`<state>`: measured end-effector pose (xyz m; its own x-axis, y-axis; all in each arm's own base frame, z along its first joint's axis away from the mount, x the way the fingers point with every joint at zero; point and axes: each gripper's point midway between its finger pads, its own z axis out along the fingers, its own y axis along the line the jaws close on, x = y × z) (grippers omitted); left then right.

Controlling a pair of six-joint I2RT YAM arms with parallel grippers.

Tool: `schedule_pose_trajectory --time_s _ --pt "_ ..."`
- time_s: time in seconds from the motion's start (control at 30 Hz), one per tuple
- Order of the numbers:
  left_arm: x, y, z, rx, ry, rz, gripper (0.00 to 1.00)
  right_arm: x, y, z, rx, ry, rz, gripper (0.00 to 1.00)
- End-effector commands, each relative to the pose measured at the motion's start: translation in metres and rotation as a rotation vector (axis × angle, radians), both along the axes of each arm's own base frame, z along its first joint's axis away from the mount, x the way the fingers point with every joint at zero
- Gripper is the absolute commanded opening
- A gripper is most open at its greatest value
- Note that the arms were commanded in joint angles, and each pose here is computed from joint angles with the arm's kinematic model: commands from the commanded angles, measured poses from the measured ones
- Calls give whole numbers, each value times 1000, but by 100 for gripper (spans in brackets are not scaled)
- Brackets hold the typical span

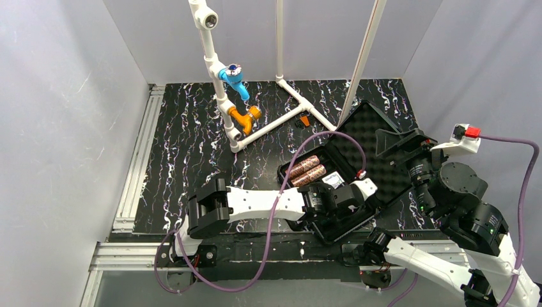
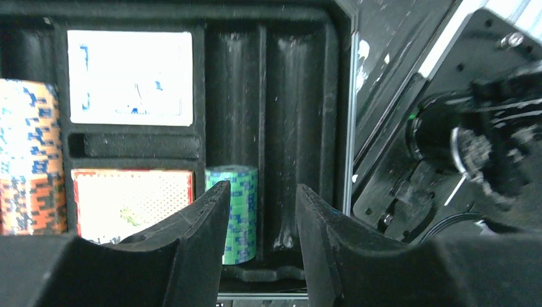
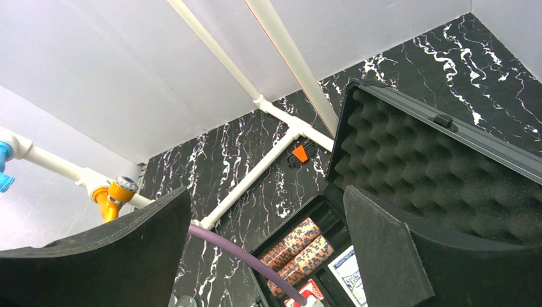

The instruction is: Pack up texas hold em set

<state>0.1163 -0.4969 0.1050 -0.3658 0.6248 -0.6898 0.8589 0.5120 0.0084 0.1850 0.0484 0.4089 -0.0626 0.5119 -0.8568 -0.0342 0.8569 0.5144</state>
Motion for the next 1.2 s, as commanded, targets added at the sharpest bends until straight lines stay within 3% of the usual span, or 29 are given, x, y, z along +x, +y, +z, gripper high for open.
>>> schedule_pose_trajectory --time_s 0.0,0.23,0.53,1.17 --pt "8 -16 13 -23 -25 -6 39 4 -1 7 15 -22 -25 96" --pt "28 -22 -2 -2 1 23 36 4 -1 4 12 -17 -26 96" --pt "41 -25 -26 54 25 44 23 4 -1 2 7 -15 -28 96" --pt "24 17 -46 136 89 44 19 5 -1 0 1 -13 -33 97"
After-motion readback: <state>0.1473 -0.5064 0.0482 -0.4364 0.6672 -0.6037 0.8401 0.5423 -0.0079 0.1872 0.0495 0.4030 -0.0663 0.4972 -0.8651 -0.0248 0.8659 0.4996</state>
